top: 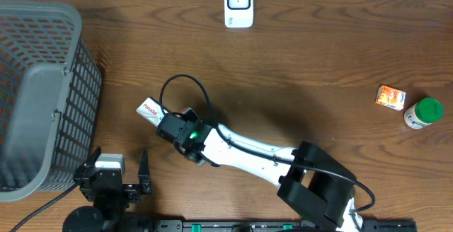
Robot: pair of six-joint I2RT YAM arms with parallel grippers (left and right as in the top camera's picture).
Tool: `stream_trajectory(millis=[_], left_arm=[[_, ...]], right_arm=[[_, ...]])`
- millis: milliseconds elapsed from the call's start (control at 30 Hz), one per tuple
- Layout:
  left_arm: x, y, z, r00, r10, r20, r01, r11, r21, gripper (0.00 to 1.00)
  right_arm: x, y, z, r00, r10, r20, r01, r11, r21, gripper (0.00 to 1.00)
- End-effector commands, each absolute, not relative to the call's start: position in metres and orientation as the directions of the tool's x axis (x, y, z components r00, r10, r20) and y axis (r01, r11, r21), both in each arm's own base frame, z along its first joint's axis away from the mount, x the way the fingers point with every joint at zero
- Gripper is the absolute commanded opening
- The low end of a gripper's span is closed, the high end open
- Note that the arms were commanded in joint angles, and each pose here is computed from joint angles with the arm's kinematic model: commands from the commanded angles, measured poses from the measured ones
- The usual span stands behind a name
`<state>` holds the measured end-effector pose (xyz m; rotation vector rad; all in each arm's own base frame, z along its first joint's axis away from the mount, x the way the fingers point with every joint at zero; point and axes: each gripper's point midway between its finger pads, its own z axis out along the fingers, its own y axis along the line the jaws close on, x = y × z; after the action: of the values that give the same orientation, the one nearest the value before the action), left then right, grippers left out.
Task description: Scan the item barcode
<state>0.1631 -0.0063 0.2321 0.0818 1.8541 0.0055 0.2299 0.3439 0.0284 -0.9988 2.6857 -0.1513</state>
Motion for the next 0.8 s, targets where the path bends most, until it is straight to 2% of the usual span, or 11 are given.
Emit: stream_trajectory(millis=[0, 133, 400, 433, 533, 767], left_arm=[[0.1626, -0.006, 0.2325, -0.274, 0.055, -0.96, 0.051, 0.998, 0.043, 0.93], [0.1626, -0.006, 0.2326, -0.274, 0.055, -0.96, 0.051, 0.998, 0.043, 0.93], [0.1626, -0.006, 0.2326, -0.274, 0.055, -0.96, 0.051, 0.998, 0.043, 0.93], [0.1626, -0.006, 0.2326, -0.274, 0.056, -0.96, 0.051, 0.998, 0.043, 0.93], [0.1626, -0.006, 0.2326, -0.274, 0.055, -0.96, 0.051, 0.998, 0.043, 0.93], [0.1626, -0.006, 0.2326, -0.274, 0.055, -0.96, 0.051, 0.998, 0.043, 0.93]], right_arm=[[0.2244, 0.3456, 0.0257, -0.721, -0.659, -0.215, -0.626, 0.752, -0.206, 0.48], [0.2237, 0.346, 0.0255, -0.721, -0.659, -0.213, -0.627, 0.752, -0.202, 0.35], [0.221, 0.3472, 0.0246, -0.733, -0.648, -0.209, -0.621, 0.762, -0.183, 0.25], [0.221, 0.3472, 0.0245, -0.733, -0.648, -0.209, -0.621, 0.762, -0.183, 0.22], [0.2207, 0.3467, 0.0245, -0.733, -0.648, -0.207, -0.622, 0.761, -0.184, 0.03], [0.2208, 0.3467, 0.0245, -0.733, -0.648, -0.207, -0.622, 0.762, -0.184, 0.01]])
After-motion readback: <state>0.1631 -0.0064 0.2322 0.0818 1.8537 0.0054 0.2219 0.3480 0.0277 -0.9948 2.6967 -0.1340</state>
